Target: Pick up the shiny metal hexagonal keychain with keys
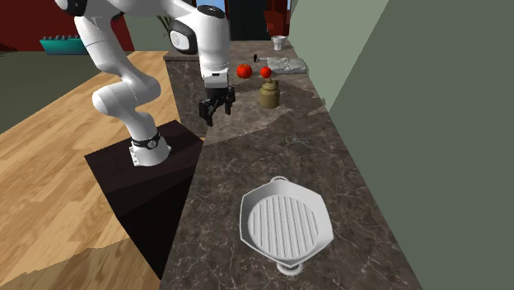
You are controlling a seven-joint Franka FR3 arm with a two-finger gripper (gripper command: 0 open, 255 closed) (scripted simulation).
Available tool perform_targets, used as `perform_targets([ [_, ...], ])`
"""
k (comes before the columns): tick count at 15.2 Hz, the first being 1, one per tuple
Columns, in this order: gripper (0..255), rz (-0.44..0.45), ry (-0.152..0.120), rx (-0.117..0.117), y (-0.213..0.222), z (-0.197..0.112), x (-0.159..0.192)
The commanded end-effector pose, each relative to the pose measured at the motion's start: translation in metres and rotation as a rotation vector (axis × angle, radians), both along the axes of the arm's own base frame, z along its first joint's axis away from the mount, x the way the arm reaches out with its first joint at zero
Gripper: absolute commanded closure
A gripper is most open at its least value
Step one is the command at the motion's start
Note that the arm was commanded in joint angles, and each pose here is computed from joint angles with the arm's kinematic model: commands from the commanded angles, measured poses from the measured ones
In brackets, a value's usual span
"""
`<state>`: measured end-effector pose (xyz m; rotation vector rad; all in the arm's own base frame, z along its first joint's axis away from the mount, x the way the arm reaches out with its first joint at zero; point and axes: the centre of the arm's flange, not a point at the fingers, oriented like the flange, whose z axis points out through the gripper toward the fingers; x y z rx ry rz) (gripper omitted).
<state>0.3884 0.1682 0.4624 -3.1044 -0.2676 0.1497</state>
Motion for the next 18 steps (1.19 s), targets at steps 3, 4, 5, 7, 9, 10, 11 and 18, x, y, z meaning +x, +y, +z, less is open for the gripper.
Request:
perform_targets([
  [3,0,0.007,-0.011,0.008,0.039,-0.019,0.025],
  [4,0,0.008,-0.014,0.010,0.050,-0.024,0.031],
  [5,0,0.010,-0.017,0.012,0.060,-0.028,0.037],
  [7,0,0.014,-0.022,0.015,0.080,-0.038,0.049],
  [9,0,0.017,-0.028,0.019,0.101,-0.047,0.061],
  [10,0,0.019,-0.031,0.021,0.111,-0.052,0.067],
  [11,0,0.021,-0.033,0.022,0.122,-0.056,0.073],
  [18,0,0.034,-0.053,0.034,0.195,-0.087,0.114],
])
